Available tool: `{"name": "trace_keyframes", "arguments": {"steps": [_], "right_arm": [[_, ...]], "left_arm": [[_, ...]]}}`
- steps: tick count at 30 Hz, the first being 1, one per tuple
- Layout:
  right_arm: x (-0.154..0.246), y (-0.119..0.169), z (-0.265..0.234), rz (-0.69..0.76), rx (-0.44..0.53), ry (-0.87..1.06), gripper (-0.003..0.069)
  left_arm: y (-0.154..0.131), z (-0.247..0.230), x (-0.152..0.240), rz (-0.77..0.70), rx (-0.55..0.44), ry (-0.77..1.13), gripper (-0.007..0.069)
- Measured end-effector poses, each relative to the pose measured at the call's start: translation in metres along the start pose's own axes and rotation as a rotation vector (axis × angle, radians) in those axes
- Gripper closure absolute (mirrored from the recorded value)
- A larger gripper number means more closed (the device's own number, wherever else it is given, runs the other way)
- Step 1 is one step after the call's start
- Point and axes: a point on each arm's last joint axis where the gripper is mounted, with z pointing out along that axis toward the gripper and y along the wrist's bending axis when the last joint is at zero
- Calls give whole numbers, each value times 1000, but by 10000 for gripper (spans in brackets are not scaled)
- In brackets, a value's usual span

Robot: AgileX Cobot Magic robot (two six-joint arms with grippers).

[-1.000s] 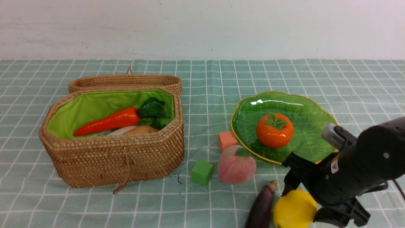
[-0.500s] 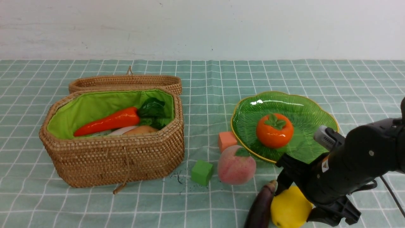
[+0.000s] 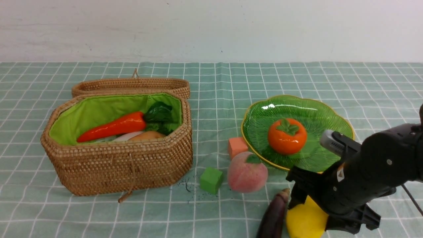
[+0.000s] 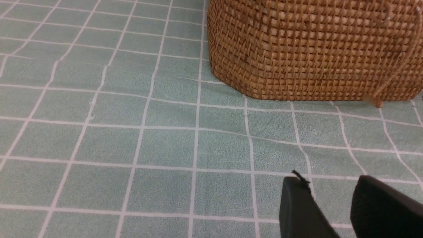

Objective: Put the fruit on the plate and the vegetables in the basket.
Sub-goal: Use the right arm to grab a lemon and put it into the right plate

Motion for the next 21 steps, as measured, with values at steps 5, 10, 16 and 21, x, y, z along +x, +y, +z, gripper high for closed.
{"name": "trace_keyframes", "arguments": {"steps": [5, 10, 16, 21], "right_arm": [[-1, -6, -19, -97, 27, -55, 81], [-17, 3, -51, -232, 46, -177, 81], [-68, 27, -88, -289, 50, -388, 81], [-123, 36, -90, -269, 70, -461, 81]], "left_arm": [[0, 0, 0, 0, 0, 0, 389], [0, 0, 0, 0, 0, 0, 389], [0, 0, 0, 0, 0, 0, 388], [0, 0, 0, 0, 0, 0, 388]]}}
